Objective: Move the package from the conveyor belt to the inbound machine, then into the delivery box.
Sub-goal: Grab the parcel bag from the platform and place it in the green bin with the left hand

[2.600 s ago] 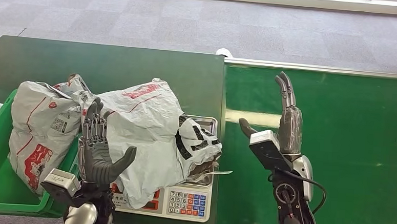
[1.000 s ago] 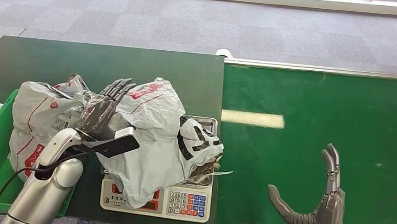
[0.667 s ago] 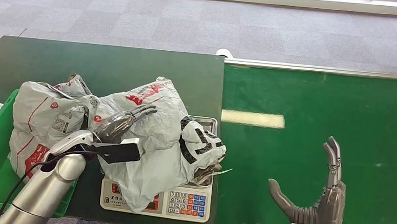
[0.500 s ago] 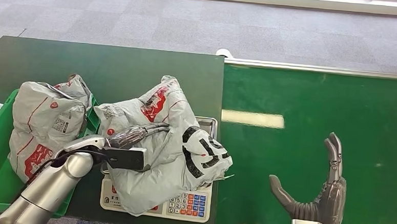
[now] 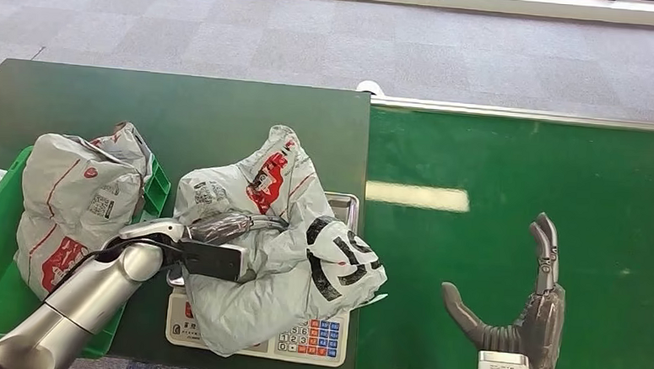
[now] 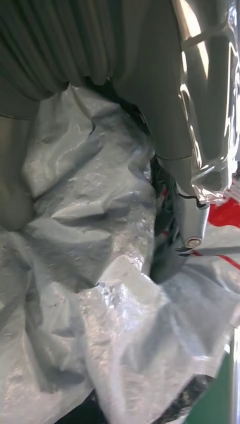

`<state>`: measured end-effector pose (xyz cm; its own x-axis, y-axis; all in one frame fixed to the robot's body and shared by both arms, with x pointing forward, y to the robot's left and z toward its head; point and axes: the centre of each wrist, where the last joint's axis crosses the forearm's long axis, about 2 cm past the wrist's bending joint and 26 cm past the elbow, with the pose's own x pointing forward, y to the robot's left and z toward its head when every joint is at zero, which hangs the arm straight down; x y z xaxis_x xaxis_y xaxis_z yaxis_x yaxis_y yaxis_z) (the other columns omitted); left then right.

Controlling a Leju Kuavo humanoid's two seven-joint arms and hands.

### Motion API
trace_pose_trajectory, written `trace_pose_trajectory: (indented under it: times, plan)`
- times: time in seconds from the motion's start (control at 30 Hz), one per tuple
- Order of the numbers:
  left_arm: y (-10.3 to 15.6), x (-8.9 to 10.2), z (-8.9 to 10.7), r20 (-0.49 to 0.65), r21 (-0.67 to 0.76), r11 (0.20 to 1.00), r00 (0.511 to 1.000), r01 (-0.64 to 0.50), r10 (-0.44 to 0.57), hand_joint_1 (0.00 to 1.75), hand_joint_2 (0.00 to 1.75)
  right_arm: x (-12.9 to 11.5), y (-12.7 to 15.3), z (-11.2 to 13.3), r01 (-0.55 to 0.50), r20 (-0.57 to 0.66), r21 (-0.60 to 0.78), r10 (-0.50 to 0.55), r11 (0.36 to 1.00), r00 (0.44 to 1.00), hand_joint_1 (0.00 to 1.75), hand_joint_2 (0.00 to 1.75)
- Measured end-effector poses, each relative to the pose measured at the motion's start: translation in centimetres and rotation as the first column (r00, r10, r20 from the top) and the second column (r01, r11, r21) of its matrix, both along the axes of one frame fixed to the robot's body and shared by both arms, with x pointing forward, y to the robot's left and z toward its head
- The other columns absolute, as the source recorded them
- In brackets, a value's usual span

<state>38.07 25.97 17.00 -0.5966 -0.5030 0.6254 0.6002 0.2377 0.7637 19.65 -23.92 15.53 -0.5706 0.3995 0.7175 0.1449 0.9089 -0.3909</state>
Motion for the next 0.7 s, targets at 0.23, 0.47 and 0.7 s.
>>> trace_pose_trajectory:
  times: [0.23,0.47,0.7]
  plan:
    - [-1.2,-0.2,1.0,0.095,-0.134,0.991,0.995,0.012,0.001,1.75,1.75,0.1,0.0,-0.4,-0.001,-0.011,0.003,0.001,1.000,1.000,0.00,1.75]
    - [-1.9,-1.5,4.7,0.285,-0.368,0.928,0.957,0.061,0.050,1.75,1.75,-0.6,-0.3,-0.9,0.018,-0.022,0.021,-0.018,1.000,1.000,0.00,1.75]
    - [0.8,-3.2,8.5,0.407,-0.632,0.770,0.882,0.086,0.236,1.75,1.75,-1.4,-0.4,-1.6,0.023,-0.047,0.051,-0.021,0.998,0.999,0.00,1.75]
